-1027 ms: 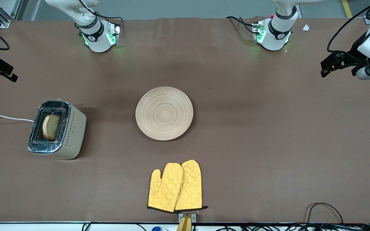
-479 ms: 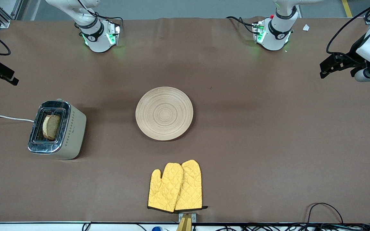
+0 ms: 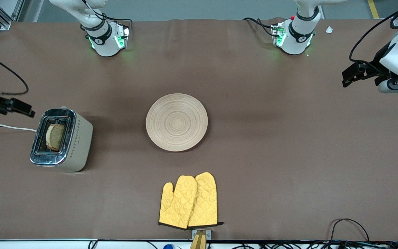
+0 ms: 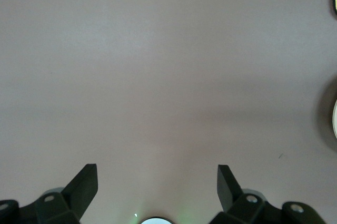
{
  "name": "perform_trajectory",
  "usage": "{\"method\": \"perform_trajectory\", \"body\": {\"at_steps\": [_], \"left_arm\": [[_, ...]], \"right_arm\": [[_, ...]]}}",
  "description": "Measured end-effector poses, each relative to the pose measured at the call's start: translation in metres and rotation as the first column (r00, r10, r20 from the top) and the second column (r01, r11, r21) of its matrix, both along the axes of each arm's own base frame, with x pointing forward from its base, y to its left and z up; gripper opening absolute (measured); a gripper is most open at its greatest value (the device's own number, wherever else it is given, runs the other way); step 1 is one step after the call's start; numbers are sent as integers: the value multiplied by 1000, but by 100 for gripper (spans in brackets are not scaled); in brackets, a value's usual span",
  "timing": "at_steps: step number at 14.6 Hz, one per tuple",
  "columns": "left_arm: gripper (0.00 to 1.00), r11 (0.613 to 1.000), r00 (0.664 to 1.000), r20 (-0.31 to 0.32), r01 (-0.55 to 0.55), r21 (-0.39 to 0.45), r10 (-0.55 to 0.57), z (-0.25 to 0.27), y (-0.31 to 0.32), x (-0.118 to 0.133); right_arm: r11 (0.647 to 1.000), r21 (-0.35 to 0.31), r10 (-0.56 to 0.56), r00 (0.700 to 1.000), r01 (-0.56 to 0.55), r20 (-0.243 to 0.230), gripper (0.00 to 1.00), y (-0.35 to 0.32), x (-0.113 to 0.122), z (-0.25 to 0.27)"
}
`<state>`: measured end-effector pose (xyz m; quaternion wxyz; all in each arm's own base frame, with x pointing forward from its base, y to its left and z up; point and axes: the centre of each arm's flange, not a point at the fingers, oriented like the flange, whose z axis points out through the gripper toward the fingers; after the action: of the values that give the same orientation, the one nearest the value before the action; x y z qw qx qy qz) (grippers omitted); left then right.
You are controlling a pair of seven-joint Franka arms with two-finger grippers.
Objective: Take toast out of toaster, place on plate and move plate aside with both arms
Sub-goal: 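Reach the right gripper down to the toast in the toaster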
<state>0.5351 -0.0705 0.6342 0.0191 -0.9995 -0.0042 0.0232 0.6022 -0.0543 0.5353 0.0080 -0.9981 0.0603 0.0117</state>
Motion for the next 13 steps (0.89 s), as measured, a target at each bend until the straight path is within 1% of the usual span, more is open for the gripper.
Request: {"method": "perform_trajectory", "body": {"at_steps": [2,4,6,7,8,9,10,12,13], "left_arm": [[100,1000,1000,-2,0,0,0,-1,0,1],[100,1000,1000,-3,-1,0,1,-2,0,1],[100,1000,1000,-3,-1,0,1,-2,1,1],[100,1000,1000,-4,-1,0,1,-2,1,1],[100,1000,1000,-4,-1,0,1,-2,1,1],[100,1000,1000,-4,-2,0,2,-2,1,1],[100,1000,1000,-4,-3,0,3,-2,1,1],[100,1000,1000,-4,-4,0,4,-2,2,1],[100,1000,1000,-4,-5,0,5,-2,3,1]], "right_arm": [[1000,0,1,1000,-1,-25,100,-4,20,-47],[1000,2,-2,998,2,-70,100,-11,34,-93],[1000,7,-3,993,4,-122,100,-17,39,-130],[1000,10,-5,989,6,-147,96,-21,39,-145],[1000,13,-2,986,5,-168,96,-24,37,-157],[1000,18,8,983,-5,-183,90,-25,36,-163],[1000,23,26,981,-22,-192,78,-25,34,-166],[999,29,50,980,-45,-194,56,-25,33,-164],[998,30,55,980,-50,-193,48,-25,33,-163]]}}
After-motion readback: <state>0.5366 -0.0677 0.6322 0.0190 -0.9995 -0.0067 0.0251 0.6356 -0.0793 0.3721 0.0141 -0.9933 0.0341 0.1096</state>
